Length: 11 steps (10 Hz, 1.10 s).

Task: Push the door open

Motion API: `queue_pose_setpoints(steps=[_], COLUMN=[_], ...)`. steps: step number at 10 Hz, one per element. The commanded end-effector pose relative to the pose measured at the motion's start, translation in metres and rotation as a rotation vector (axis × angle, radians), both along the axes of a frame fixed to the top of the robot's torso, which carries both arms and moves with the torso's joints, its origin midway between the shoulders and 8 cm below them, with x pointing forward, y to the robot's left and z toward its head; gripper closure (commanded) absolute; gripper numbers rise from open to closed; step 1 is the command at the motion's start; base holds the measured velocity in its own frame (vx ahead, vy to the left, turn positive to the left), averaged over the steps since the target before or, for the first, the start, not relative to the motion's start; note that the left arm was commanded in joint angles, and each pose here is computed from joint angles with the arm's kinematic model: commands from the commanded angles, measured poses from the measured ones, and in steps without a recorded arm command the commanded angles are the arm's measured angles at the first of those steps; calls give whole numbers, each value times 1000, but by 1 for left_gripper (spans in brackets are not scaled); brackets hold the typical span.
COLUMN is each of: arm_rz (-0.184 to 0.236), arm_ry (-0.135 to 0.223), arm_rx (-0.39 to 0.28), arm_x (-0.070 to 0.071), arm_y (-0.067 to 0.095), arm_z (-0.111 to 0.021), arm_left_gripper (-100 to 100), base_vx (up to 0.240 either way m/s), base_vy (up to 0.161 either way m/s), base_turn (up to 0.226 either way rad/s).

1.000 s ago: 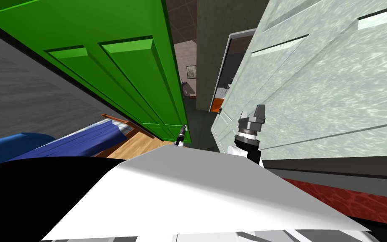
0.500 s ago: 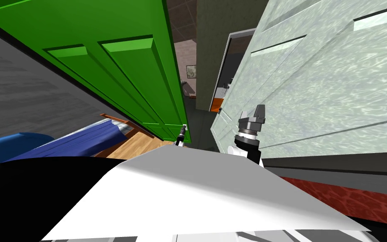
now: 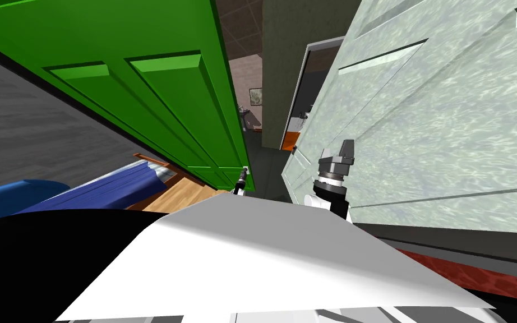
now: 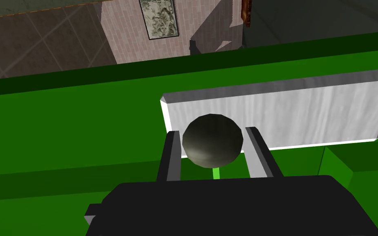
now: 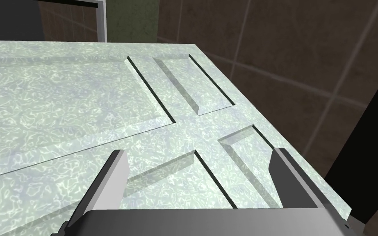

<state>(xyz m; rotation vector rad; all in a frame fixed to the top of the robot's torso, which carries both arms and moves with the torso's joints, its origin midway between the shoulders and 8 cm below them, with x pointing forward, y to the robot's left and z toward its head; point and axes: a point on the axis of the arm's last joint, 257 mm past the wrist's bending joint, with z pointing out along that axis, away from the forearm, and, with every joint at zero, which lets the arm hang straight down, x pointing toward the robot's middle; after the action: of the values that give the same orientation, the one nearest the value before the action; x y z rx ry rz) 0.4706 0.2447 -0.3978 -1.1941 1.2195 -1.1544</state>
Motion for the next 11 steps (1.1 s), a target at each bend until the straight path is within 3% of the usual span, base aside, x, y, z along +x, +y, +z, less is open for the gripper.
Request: queue_pose_setpoints(steps=[1,2,7,8,11], arm_rz=[28,28,91,83,88], arm_ry=[-19,-19,-27,-19,-17], arm_rx=[18,18,42,21,1], arm_x=[6,6,7,4,4], arm_y=[20,20,50,39,35], arm_z=[8,8,13,9,8], arm_left_gripper=[100,100,100,-100,-100], base_vx=[171,121,174,-73,-199], base_vy=[-20,-30,-11,-102,-86], base_turn=[73,11,87,71,40])
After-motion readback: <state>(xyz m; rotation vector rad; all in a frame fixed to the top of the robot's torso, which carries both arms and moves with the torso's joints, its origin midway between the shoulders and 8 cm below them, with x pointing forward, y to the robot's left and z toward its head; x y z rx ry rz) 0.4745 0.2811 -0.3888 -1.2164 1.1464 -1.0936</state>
